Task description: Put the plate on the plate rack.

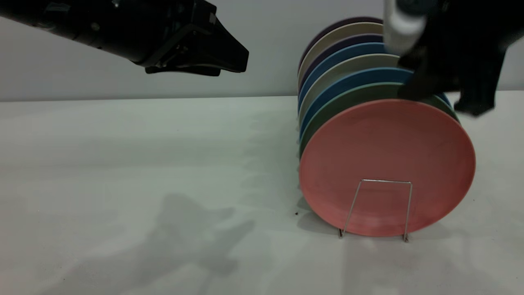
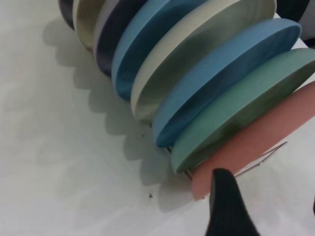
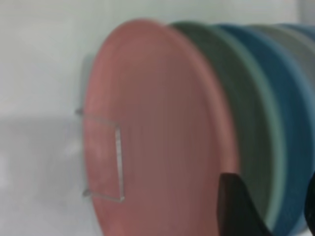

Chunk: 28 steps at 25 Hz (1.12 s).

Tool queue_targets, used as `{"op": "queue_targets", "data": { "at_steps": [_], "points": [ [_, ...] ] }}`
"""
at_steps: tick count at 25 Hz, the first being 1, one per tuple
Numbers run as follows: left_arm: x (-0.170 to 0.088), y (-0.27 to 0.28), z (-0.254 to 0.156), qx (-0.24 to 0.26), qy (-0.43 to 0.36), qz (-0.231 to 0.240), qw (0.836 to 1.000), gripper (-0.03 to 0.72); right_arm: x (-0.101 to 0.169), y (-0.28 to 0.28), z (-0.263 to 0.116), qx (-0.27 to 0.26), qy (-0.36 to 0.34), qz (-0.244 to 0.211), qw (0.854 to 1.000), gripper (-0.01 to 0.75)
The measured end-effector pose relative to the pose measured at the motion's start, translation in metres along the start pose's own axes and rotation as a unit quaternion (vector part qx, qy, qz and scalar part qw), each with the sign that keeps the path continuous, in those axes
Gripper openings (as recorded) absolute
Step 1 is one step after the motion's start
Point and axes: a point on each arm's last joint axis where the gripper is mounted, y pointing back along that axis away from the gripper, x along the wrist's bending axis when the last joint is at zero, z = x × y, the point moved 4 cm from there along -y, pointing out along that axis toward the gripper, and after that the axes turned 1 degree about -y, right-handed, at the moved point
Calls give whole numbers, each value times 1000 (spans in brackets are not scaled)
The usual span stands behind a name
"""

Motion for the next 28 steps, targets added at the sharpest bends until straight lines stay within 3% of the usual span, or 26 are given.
{"op": "queue_targets", "data": {
  "at_steps": [3, 8, 11, 14, 17, 21, 28],
  "points": [
    [-1, 11, 9, -18, -14, 11, 1000, 451, -9, 27, 7, -20, -49, -27, 998, 354],
    [-15, 55, 41, -91, -38, 22, 995, 451, -14, 83, 3, -16, -135, -62, 989, 354],
    [-27, 89, 56, -135, -48, 18, 989, 451, -14, 111, -12, 22, -229, -89, 969, 354],
    [-39, 123, 56, -164, -57, 14, 985, 451, -9, 136, -34, 83, -320, -116, 936, 354],
    [-46, 152, 39, -176, -63, 17, 982, 451, -1, 161, -50, 121, -375, -135, 909, 354],
    [-53, 182, 5, -185, -51, 15, 981, 451, 22, 195, -59, 107, -420, -127, 892, 356],
    [-64, 219, -54, -169, -49, -2, 984, 451, 84, 233, -88, 63, -436, -109, 891, 357]
  ]
}}
